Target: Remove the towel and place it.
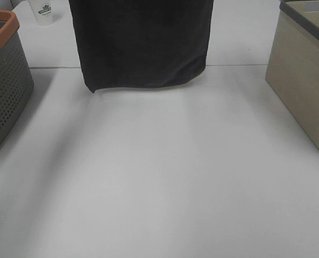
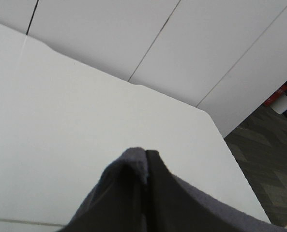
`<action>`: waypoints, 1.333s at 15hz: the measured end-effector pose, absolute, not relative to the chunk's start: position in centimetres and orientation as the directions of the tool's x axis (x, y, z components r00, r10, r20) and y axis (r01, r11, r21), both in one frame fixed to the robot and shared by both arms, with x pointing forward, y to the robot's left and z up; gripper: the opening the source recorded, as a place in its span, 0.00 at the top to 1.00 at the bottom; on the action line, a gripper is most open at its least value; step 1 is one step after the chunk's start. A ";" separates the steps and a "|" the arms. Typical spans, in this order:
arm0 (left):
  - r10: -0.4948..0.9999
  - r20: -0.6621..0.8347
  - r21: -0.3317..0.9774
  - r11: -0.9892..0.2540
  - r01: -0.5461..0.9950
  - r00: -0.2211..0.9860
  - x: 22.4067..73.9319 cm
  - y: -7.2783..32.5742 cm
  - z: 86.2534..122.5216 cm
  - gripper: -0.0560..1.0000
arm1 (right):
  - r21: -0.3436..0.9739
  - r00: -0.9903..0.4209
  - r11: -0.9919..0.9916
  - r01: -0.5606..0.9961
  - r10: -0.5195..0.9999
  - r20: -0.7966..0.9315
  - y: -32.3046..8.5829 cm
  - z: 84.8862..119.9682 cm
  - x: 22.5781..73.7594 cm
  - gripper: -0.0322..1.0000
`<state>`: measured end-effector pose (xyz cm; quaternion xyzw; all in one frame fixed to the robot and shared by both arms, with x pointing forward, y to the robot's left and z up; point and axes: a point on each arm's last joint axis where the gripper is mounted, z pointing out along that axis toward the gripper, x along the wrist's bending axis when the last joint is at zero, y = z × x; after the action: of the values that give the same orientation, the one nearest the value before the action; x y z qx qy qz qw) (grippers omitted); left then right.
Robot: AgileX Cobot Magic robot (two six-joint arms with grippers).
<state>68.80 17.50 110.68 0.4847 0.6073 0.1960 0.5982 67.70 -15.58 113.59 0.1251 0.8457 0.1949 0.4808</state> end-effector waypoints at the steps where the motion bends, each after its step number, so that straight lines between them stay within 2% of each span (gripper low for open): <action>1: 0.822 -0.538 0.819 0.458 0.346 0.188 70.1 18.1 110.5 0.95 | 0.461 -0.477 0.887 0.006 0.408 -0.778 -15.5 113.5 68.6 0.95; 2: 0.815 -0.534 0.828 0.451 0.333 0.226 72.4 19.4 110.4 0.95 | 0.482 -0.417 0.876 -0.012 0.434 -0.799 -16.0 113.7 70.6 0.95; 5: 0.831 -0.469 0.869 0.374 0.324 0.300 73.4 19.6 110.2 0.95 | 0.516 -0.385 0.856 -0.002 0.476 -0.791 -16.7 113.3 71.8 0.95; 7: 0.859 -0.393 0.902 0.290 0.320 0.328 73.4 19.2 109.3 0.95 | 0.546 -0.407 0.837 0.038 0.512 -0.757 -16.9 112.6 71.8 0.95; 10: 0.876 -0.355 0.898 0.222 0.380 0.327 72.8 18.4 106.5 0.95 | 0.506 -0.517 0.851 0.137 0.498 -0.697 -17.3 108.8 71.1 0.95; 11: 0.879 -0.350 0.871 0.178 0.458 0.323 71.5 17.4 103.6 0.95 | 0.472 -0.599 0.857 0.206 0.492 -0.632 -18.0 105.3 69.0 0.95; 15: 0.884 -0.339 0.811 0.102 0.576 0.322 67.7 16.0 99.8 0.95 | 0.481 -0.646 0.839 0.253 0.517 -0.561 -19.0 103.4 64.6 0.95; 20: 0.891 -0.360 0.668 0.039 0.743 0.277 61.5 15.4 94.2 0.95 | 0.432 -0.784 0.840 0.327 0.497 -0.372 -19.1 97.0 59.7 0.95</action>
<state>61.53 15.38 94.16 0.6872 0.5944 0.0909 0.4077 59.67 -19.13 97.01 0.2218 0.9282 0.1751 0.2420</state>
